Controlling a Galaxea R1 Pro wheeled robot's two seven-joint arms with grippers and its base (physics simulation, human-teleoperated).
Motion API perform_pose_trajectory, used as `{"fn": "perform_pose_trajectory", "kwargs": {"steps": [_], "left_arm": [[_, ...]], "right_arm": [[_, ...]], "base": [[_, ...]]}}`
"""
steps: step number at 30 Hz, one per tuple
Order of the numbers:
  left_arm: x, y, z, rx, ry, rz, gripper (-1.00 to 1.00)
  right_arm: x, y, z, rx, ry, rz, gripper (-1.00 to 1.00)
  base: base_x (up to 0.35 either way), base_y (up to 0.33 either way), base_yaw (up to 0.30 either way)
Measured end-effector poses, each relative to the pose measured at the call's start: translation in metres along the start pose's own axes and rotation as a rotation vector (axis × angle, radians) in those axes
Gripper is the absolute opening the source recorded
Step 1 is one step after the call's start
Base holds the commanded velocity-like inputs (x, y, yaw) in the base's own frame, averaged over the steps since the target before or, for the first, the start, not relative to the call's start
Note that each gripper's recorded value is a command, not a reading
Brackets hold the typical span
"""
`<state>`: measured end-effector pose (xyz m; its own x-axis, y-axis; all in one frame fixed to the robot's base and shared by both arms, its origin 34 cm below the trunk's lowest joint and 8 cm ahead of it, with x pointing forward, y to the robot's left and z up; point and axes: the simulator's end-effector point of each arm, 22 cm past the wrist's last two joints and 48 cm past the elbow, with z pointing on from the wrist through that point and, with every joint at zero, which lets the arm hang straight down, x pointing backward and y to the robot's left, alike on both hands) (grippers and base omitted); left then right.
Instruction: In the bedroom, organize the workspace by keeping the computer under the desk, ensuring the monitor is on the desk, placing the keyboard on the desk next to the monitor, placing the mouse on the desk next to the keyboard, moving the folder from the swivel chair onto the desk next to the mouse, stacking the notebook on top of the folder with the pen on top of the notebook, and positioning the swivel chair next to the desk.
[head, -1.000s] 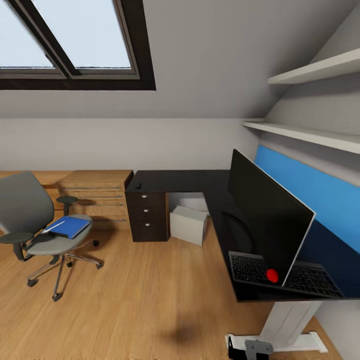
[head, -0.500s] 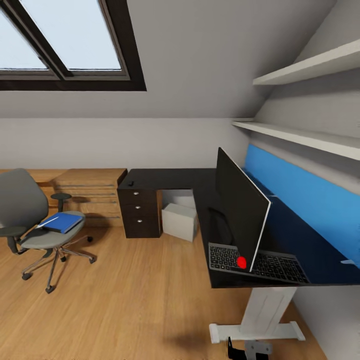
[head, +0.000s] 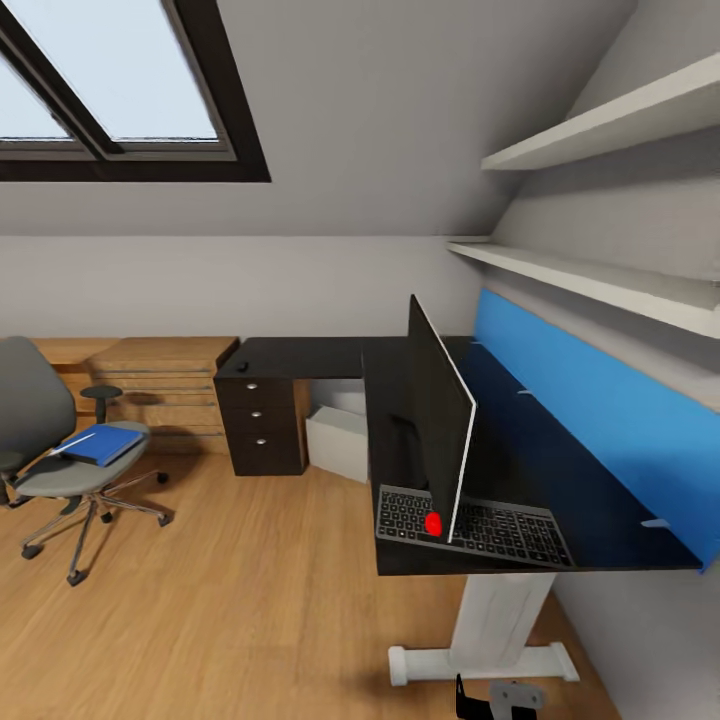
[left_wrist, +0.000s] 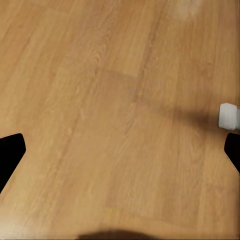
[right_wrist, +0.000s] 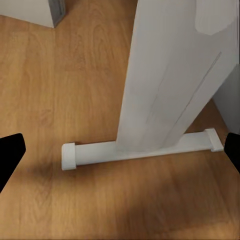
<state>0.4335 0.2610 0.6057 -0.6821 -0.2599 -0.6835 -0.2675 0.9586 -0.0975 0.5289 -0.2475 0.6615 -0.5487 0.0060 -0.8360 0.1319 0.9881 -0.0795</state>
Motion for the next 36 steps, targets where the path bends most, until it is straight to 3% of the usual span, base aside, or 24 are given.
{"fn": "perform_pose_trajectory", "kwargs": {"steps": [9, 17, 24, 29, 36], "left_arm": [[0.0, 0.0, 0.0, -0.001, 0.001, -0.001, 1.0], [0.0, 0.0, 0.0, -0.001, -0.001, -0.001, 1.0], [0.0, 0.0, 0.0, -0.001, -0.002, -0.001, 1.0], [0.0, 0.0, 0.0, -0.001, -0.002, -0.001, 1.0], [0.0, 0.0, 0.0, -0.001, -0.001, -0.001, 1.0]], "right_arm": [[0.0, -0.001, 0.0, 0.001, 0.0, 0.0, 1.0], [0.0, -0.006, 0.001, 0.016, 0.003, 0.005, 1.0], [-0.002, -0.025, 0.015, 0.074, 0.075, 0.027, 1.0], [-0.042, -0.058, 0.045, 0.135, 0.154, 0.066, 1.0], [-0.106, -0.083, 0.061, 0.155, 0.184, 0.12, 1.0]], "base": [[0.0, -0.259, 0.0], [0.0, -0.061, 0.0], [0.0, -0.006, 0.0], [0.0, 0.0, 0.0], [0.0, 0.0, 0.0]]}}
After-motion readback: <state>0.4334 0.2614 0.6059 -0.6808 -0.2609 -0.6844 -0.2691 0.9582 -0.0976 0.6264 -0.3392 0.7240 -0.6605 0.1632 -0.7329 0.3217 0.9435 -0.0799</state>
